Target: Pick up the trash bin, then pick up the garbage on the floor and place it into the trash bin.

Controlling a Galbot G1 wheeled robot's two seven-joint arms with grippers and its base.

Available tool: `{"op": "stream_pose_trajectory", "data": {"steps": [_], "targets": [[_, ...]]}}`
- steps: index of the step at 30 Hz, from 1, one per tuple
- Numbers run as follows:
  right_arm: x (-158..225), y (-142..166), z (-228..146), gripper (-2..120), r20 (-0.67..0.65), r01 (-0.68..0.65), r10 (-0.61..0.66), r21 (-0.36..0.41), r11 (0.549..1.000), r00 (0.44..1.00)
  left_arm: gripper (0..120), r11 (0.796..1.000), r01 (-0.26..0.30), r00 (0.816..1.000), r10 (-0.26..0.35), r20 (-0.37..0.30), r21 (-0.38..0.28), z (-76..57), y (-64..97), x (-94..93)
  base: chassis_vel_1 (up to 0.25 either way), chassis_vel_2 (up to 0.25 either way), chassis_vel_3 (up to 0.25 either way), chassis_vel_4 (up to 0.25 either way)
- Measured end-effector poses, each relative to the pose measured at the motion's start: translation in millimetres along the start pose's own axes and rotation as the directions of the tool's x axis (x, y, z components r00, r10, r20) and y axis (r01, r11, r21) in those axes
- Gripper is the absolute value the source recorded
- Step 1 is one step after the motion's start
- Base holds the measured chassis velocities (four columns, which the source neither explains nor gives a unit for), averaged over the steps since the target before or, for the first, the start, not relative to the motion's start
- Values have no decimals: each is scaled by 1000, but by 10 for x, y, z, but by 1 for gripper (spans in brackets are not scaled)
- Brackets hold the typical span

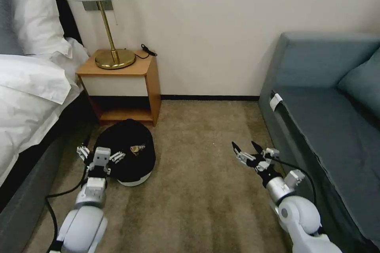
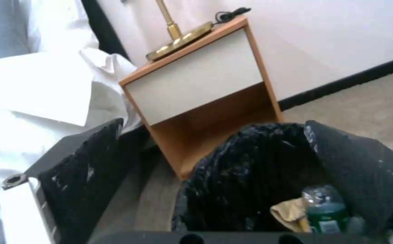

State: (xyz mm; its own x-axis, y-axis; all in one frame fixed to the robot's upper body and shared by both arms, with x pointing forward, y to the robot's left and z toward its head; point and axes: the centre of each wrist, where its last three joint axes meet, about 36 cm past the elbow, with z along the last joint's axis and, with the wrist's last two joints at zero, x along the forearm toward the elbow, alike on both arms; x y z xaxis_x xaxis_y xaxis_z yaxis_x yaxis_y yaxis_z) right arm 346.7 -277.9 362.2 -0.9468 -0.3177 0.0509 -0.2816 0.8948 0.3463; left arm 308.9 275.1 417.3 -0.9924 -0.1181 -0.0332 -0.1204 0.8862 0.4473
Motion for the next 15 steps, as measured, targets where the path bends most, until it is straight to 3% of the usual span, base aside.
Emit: {"op": "stream_pose_trajectory", "data": {"steps": [4, 8, 15], "targets": [[142, 124, 75, 100, 9, -5, 5, -10, 1000, 1000, 100, 999, -4, 1000, 4, 2, 37, -111, -43, 183, 0, 0, 0, 0], [199, 167, 82, 100, 17, -12, 12, -11, 1000, 1000, 100, 999, -4, 1000, 5, -9, 54, -131, -66, 272, 0, 0, 0, 0], [212, 184, 77, 100, 27, -25, 25, -15, 1000, 999, 100, 998, -2, 1000, 3, -11, 59, -133, -70, 280, 0, 0, 0, 0]]}}
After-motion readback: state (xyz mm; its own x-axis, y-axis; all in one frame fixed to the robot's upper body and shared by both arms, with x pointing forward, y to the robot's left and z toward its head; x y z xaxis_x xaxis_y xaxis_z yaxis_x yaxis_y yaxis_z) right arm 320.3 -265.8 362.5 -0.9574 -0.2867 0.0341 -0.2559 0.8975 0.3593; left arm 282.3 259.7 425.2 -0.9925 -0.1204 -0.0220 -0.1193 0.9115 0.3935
